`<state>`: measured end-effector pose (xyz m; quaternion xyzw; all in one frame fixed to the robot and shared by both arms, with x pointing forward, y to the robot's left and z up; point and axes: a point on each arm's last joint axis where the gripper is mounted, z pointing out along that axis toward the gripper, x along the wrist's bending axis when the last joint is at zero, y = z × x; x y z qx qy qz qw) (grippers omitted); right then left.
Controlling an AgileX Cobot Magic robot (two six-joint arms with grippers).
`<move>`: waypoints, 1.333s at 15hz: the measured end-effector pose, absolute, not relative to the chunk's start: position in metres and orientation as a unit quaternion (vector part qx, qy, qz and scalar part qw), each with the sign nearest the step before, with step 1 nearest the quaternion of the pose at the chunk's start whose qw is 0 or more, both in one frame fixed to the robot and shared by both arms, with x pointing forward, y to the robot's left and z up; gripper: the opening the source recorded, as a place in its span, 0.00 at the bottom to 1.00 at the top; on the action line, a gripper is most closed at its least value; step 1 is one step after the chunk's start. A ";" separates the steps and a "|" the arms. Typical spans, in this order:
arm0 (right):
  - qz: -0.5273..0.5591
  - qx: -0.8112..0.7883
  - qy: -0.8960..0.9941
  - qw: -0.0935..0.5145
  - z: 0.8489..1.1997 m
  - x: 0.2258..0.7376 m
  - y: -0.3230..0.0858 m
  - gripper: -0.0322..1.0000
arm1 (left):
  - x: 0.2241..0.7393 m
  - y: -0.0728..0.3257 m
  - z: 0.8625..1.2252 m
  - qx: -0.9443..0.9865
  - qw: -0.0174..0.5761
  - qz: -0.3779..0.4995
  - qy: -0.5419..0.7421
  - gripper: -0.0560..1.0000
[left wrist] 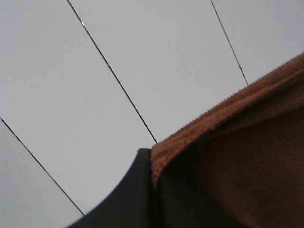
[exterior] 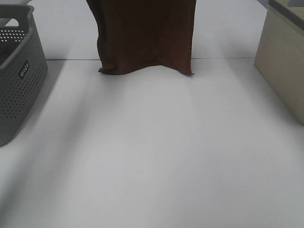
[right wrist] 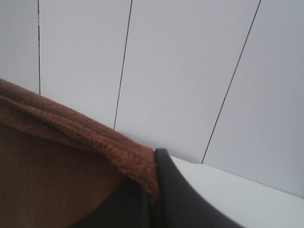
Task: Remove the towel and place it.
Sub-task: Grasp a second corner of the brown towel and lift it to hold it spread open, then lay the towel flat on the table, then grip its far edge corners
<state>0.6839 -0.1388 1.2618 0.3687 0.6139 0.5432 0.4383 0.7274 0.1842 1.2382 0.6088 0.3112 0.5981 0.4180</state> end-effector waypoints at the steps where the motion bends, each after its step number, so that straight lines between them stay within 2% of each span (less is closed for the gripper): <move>1: 0.536 0.374 0.623 0.430 1.259 0.684 -0.138 0.04 | 0.728 0.184 1.232 0.628 0.406 0.576 0.330 0.05; 4: 0.505 0.401 0.663 0.380 1.247 0.680 -0.137 0.04 | 0.724 0.182 1.209 0.706 0.356 0.496 0.359 0.05; 5: 0.479 0.420 0.695 0.332 1.242 0.671 -0.137 0.04 | 0.715 0.183 1.198 0.758 0.313 0.435 0.372 0.05; 10: 0.412 0.444 0.764 0.221 1.240 0.636 -0.140 0.04 | 0.682 0.190 1.204 0.817 0.248 0.352 0.385 0.05; 15: 0.401 0.448 0.774 0.198 1.240 0.624 -0.142 0.04 | 0.665 0.192 1.204 0.831 0.240 0.321 0.385 0.05; 17: 0.376 0.462 0.788 0.157 1.229 0.601 -0.147 0.04 | 0.623 0.198 1.218 0.830 0.255 0.284 0.407 0.05; 20: 0.366 0.467 0.793 0.139 1.230 0.570 -0.157 0.04 | 0.584 0.201 1.220 0.832 0.275 0.241 0.417 0.05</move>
